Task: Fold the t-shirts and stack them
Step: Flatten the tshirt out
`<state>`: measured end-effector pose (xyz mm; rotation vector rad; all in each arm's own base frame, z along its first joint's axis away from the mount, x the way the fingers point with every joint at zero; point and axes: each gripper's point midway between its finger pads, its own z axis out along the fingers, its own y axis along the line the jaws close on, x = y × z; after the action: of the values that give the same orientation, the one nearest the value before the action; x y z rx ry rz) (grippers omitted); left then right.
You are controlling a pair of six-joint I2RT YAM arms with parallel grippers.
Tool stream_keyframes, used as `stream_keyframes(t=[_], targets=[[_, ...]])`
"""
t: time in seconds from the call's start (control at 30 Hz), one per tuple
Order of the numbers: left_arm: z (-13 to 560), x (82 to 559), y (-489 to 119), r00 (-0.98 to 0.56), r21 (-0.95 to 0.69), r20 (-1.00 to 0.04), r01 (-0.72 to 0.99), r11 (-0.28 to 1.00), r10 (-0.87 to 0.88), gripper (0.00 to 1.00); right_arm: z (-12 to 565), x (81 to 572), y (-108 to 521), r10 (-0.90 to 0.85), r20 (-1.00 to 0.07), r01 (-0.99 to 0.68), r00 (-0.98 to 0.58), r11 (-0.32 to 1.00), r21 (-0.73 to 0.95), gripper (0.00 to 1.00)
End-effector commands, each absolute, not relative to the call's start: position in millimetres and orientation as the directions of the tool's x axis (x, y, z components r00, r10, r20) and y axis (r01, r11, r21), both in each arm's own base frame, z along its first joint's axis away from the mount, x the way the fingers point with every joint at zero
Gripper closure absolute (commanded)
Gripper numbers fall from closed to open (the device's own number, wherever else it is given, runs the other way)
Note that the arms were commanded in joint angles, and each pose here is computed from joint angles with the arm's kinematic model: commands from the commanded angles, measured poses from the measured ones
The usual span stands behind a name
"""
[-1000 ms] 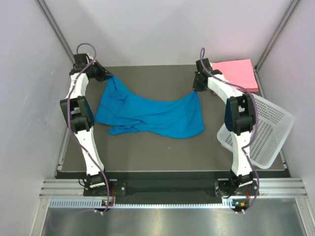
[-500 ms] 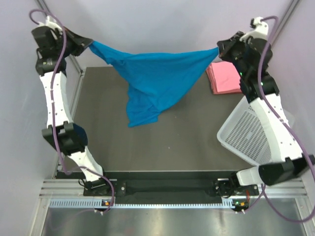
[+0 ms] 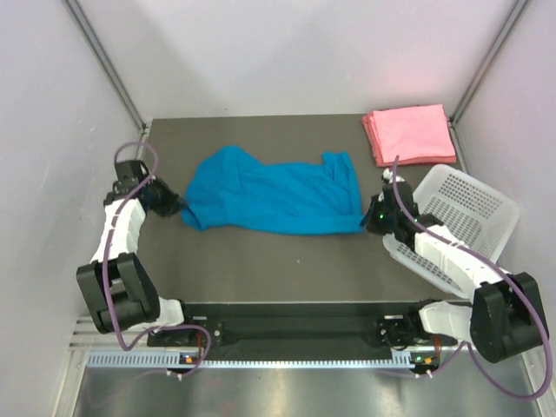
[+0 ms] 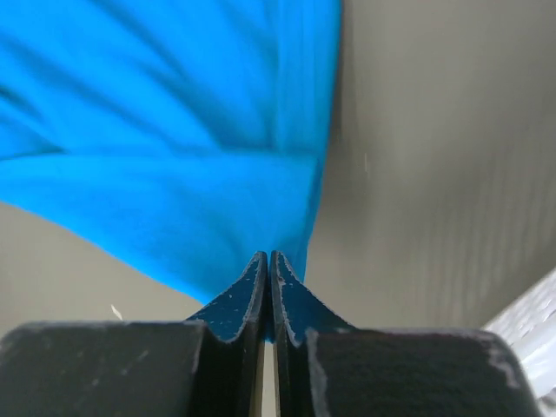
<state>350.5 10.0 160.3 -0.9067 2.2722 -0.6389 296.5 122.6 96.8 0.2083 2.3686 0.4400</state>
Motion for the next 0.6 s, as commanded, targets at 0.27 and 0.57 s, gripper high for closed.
stream_keyframes(t=[0.27,0.57], targets=[[124,334,61,-0.481,-0.398,-0.408,-0.671,0.626,-0.776,0.84,85,275,124,0.255,-0.577,0.117,-0.776,0.957,0.265,0.87],[166,347,82,-0.425,-0.369,-0.535,-0.660,0.654,-0.731,0.72,75,255,141,0.389,-0.494,0.282,-0.778,0.918,0.280,0.58]])
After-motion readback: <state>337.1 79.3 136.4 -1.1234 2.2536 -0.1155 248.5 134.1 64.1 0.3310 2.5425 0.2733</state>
